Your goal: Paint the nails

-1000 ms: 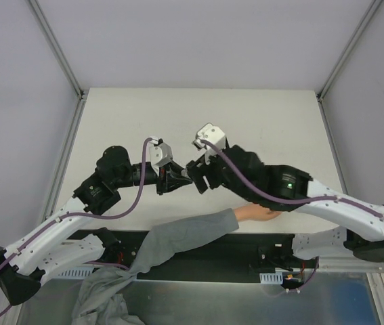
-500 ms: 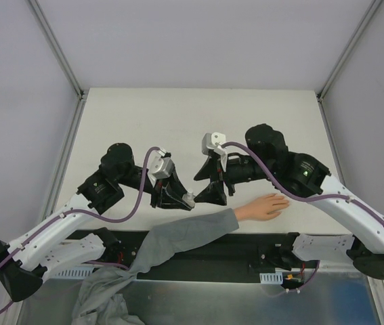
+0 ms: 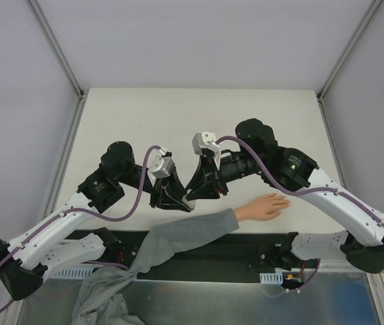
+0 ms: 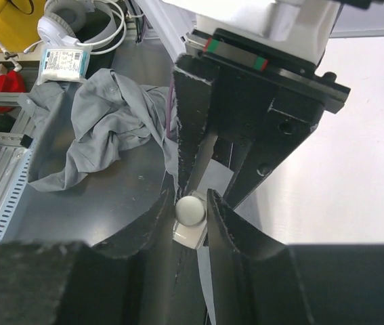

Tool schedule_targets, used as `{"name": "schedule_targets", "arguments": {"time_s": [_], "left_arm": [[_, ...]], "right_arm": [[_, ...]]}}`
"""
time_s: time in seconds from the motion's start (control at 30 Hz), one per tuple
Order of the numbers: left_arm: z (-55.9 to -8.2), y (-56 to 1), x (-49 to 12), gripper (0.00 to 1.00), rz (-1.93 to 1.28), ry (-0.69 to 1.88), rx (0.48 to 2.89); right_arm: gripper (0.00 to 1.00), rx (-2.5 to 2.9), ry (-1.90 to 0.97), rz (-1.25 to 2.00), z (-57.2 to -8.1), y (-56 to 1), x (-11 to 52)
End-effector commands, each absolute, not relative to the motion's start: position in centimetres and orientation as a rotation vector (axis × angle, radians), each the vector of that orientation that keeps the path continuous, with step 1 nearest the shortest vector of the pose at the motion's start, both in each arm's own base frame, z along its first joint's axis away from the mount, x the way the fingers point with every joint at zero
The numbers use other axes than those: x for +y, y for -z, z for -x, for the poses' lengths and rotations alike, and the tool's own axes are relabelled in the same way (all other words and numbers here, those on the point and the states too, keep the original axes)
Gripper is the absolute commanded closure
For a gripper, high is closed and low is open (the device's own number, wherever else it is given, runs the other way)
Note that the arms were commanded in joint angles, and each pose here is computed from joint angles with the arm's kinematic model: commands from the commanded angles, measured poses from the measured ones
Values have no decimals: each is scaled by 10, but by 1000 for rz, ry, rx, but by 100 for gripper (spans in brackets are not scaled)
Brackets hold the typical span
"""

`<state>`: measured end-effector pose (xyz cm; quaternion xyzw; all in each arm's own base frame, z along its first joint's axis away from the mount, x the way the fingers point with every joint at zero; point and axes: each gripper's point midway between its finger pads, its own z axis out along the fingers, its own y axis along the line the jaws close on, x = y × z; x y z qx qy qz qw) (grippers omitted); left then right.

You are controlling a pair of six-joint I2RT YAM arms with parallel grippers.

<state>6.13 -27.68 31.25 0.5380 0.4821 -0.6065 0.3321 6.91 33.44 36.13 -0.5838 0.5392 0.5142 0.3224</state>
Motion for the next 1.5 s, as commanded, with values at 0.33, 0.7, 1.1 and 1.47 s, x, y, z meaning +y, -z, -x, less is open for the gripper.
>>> {"name": "schedule_targets", "arguments": {"time_s": [0.33, 0.7, 1.1, 1.47], "left_arm": [[-163, -360, -268, 100, -926, 1056, 1365], [-166, -351, -270, 100, -967, 1029, 1347], [-78, -330, -277, 100, -1392, 1487, 1187], [-60, -339, -271, 100, -1451, 1583, 1141]], "right_arm": [[100, 1737, -345, 769, -159, -338, 302], [61, 1774, -245, 618, -168, -356, 312], [30, 1359, -1170, 1408, -80, -375, 309], [61, 1296, -1353, 1508, -73, -386, 333]]}}
